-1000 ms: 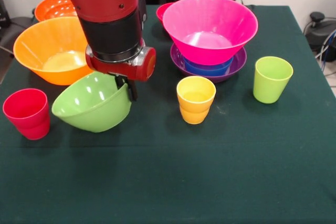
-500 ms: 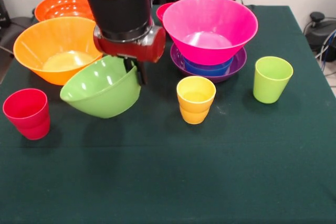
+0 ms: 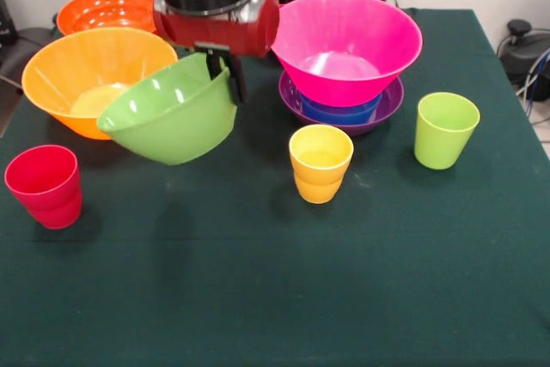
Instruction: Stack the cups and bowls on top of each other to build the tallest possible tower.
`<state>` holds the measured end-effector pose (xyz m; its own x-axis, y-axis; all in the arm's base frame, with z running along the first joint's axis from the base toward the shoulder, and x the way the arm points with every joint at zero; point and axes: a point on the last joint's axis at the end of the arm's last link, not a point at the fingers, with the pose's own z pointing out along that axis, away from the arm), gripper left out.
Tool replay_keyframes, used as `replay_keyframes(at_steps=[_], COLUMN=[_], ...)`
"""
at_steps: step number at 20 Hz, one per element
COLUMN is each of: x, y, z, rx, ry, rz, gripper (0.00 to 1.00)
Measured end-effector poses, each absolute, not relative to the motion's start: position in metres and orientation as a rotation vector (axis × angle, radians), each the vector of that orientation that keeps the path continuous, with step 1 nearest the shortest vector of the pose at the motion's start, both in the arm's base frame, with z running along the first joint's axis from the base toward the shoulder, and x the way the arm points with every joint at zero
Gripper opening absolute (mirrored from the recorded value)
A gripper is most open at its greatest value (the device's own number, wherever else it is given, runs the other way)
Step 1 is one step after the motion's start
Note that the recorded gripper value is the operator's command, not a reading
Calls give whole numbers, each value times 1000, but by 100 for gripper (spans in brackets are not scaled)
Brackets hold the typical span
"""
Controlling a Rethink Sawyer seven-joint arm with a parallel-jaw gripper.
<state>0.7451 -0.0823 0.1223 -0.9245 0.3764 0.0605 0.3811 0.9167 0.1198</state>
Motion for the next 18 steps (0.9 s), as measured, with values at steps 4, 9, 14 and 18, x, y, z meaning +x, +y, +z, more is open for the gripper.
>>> replay_keyframes(at_steps=[4, 9, 14, 18], x=[747, 748, 745, 743], y=[-83, -85, -86, -84], z=[146, 174, 197, 218], rx=[-608, -621, -631, -634], ry=[-3050, -3053, -3049, -3055], rz=[-202, -203, -215, -226], gripper=[0, 0, 0, 0])
